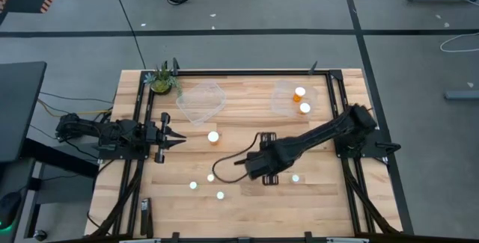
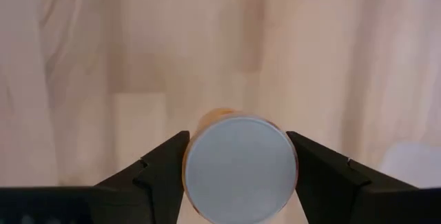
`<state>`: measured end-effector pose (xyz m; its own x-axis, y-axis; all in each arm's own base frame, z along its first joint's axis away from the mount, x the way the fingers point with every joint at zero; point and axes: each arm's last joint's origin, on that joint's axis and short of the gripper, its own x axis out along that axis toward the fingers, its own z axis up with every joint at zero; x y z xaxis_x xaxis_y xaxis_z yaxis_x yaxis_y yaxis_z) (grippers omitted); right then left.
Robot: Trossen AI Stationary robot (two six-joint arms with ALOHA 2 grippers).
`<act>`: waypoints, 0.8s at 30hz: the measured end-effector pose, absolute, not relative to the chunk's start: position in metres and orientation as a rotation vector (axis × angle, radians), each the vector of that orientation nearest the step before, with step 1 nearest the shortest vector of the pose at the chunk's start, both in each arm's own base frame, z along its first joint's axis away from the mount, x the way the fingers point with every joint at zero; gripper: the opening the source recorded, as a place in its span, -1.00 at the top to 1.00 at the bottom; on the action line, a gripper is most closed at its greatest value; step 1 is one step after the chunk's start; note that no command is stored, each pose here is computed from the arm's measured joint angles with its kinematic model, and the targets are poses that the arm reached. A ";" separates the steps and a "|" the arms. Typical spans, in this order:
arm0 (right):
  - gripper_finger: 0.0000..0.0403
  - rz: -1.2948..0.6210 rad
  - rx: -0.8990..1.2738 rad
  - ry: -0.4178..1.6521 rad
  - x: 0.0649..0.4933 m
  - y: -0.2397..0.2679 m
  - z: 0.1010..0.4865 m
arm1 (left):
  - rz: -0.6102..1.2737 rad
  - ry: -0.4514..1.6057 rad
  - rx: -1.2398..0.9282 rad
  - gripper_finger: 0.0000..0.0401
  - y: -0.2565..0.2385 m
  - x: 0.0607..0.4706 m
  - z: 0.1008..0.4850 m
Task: Pick and place medicine bottles into bin by pill shape (circle, oval)
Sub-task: Put the big orange pill bottle into the right transparent bin
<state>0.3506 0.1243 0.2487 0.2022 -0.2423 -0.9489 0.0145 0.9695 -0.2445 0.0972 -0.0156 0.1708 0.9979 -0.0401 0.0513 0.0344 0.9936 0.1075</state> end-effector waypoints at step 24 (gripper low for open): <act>-0.18 -0.467 0.097 1.160 0.281 -0.025 0.315 | -0.037 -0.054 0.107 0.72 -0.016 0.097 0.171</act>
<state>0.2813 -0.0249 0.3151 0.3152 -0.3047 -0.8988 0.4032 0.9003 -0.1638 0.0972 -0.0156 0.1709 0.9979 -0.0401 0.0515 0.0344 0.9936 0.1078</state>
